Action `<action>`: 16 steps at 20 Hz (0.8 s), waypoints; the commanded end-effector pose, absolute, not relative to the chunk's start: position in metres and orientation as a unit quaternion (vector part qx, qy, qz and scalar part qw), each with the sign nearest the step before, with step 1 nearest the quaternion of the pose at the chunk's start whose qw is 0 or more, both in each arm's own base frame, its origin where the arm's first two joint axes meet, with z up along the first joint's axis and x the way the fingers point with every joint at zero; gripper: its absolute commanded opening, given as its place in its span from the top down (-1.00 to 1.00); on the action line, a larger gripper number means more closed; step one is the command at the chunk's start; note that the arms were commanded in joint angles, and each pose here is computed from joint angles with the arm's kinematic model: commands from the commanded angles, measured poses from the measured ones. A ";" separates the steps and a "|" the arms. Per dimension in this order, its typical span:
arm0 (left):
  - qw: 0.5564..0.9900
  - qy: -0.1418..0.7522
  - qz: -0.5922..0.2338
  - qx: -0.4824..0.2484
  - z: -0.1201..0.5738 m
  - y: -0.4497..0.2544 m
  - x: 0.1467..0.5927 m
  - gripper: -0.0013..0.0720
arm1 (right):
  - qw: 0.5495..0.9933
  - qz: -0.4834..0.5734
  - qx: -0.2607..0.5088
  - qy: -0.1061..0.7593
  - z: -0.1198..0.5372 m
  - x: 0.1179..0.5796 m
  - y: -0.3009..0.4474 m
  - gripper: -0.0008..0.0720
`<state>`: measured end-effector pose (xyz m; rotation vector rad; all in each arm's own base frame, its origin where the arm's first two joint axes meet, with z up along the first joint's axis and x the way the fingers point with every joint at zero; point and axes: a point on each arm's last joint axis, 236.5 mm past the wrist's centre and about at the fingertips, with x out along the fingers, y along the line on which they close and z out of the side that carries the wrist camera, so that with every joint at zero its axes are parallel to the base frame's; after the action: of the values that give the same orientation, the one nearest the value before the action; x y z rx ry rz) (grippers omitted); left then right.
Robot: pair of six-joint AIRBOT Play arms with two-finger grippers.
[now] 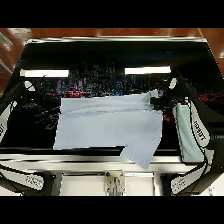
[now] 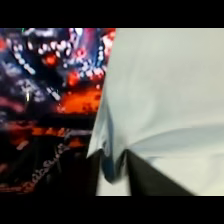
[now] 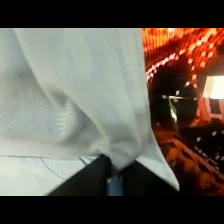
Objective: Fold the shirts.
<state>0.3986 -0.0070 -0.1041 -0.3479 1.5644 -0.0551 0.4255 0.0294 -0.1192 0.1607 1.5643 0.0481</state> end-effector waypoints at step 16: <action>0.587 0.709 -0.029 -0.389 -0.106 -0.008 0.179 -0.57 | 0.661 0.021 0.201 0.723 -0.029 0.272 -0.055 -0.65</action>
<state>0.1975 0.0100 -0.0905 -0.7580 1.7298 -0.0663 0.2890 -0.0634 -0.0285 0.3170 1.6470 0.0131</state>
